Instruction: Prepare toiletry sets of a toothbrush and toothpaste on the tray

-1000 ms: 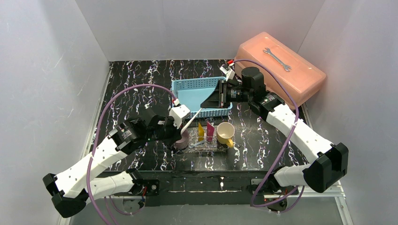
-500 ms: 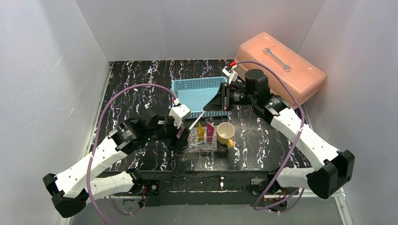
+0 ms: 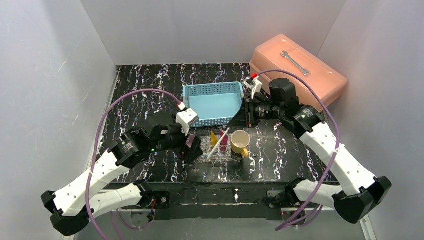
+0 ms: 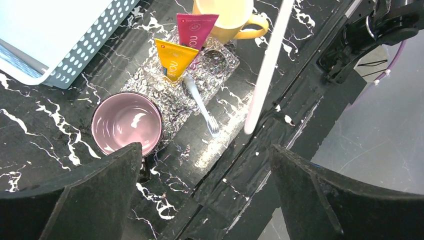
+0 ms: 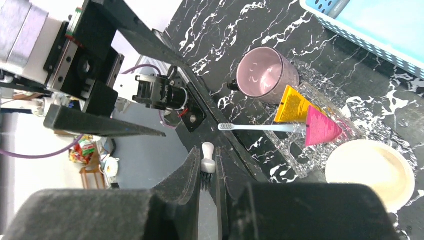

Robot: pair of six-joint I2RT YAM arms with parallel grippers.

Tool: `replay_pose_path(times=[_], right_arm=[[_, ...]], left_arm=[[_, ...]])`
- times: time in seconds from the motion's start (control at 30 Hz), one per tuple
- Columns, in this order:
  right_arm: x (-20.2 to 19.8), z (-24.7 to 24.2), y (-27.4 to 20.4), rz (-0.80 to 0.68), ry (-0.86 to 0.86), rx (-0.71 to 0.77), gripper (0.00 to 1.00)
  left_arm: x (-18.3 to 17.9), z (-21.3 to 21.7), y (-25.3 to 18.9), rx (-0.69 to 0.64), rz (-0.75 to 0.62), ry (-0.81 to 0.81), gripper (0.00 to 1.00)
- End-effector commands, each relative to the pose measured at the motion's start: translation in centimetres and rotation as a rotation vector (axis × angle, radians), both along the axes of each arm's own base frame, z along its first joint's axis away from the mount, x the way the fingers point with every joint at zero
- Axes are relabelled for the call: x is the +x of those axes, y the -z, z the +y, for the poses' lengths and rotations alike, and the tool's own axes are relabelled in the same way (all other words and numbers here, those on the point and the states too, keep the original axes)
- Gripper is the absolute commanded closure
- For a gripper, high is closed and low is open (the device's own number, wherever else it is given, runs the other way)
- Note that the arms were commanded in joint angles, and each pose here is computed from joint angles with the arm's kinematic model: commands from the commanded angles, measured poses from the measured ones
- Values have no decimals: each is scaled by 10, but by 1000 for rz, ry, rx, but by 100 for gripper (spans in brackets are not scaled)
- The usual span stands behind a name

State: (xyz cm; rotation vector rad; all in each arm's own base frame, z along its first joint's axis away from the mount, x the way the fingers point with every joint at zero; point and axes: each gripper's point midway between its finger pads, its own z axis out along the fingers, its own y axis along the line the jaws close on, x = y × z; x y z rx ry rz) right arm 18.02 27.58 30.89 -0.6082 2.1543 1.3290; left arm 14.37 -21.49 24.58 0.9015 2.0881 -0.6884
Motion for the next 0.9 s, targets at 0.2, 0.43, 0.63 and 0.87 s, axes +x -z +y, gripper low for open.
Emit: replay_pose_path(times=[0.2, 0.43, 0.63, 0.87], right_arm=[[-13, -43, -26, -201, 72, -111, 99], [-7, -65, -22, -269, 154, -216, 99], [-7, -65, -23, -316, 190, -245, 99], [-19, -48, -13, -363, 178, -303, 99]], left_arm=[[4, 0, -11, -38, -30, -33, 2], [10, 2, -9, -37, -45, -65, 2], [14, 5, -4, -21, -56, -87, 2], [17, 7, 3, -27, -79, -105, 2]])
